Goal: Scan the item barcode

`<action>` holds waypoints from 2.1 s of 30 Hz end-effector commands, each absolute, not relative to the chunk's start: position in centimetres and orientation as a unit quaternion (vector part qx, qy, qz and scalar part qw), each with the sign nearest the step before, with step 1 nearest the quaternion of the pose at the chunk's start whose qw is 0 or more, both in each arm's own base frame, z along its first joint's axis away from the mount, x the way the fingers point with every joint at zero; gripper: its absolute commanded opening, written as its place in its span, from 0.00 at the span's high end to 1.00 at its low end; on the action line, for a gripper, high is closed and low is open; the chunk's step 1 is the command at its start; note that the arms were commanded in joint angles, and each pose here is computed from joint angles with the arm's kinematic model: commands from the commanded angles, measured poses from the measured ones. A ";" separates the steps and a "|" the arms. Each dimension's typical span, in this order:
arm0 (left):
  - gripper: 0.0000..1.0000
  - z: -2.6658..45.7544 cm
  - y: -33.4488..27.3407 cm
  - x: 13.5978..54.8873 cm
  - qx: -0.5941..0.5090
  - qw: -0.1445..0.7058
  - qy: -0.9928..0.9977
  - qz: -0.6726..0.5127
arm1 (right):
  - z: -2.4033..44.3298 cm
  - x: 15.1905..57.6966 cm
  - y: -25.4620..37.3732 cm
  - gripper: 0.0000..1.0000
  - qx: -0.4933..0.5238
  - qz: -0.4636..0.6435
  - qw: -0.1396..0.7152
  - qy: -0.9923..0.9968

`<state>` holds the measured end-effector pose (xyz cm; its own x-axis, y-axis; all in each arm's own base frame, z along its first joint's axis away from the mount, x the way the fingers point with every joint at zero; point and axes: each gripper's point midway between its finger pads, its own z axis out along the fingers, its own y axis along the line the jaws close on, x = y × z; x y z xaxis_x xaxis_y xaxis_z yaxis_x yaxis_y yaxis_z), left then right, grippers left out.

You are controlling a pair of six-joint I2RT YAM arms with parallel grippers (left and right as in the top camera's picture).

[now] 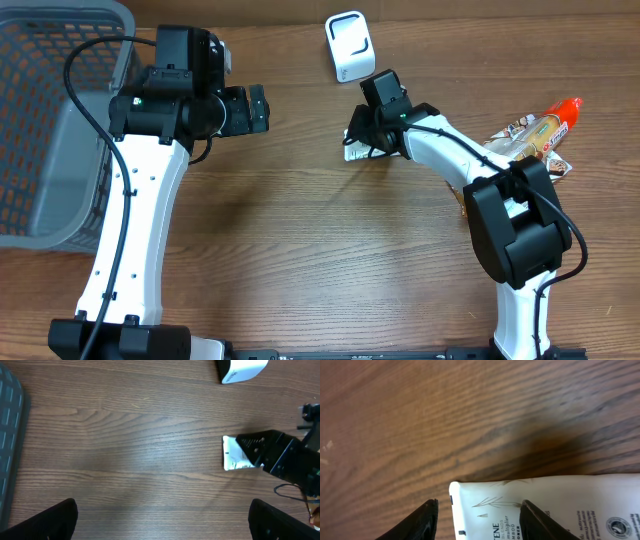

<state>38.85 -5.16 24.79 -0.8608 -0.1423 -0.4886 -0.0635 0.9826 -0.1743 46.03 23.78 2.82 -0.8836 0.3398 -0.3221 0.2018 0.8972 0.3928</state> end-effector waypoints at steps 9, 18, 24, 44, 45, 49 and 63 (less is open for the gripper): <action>0.00 25.9 -5.2 38.9 -0.045 0.273 0.958 -0.075 | 0.2 34.1 28.1 0.41 -0.080 0.183 0.007 0.980; 0.00 25.9 -5.2 38.9 -0.045 0.273 0.958 -0.075 | 1.4 32.1 25.2 0.39 -0.101 0.152 -0.039 0.982; 0.00 25.9 -5.2 38.9 -0.045 0.273 0.958 -0.075 | 9.0 36.3 23.5 0.37 -0.078 0.192 0.064 0.976; 0.00 25.9 -5.2 38.9 -0.045 0.273 0.958 -0.075 | 5.1 41.4 16.2 0.28 0.011 0.243 0.085 0.966; 0.00 25.9 -5.2 38.9 -0.045 0.273 0.958 -0.075 | 4.5 41.5 16.3 0.28 0.012 0.245 0.082 0.966; 0.00 25.9 -5.2 38.9 -0.045 0.273 0.958 -0.075 | 2.8 42.0 16.6 0.28 0.013 0.249 0.078 0.965; 0.00 25.9 -5.2 38.9 -0.045 0.273 0.958 -0.075 | -1.6 42.3 18.1 0.44 0.052 0.212 0.079 0.973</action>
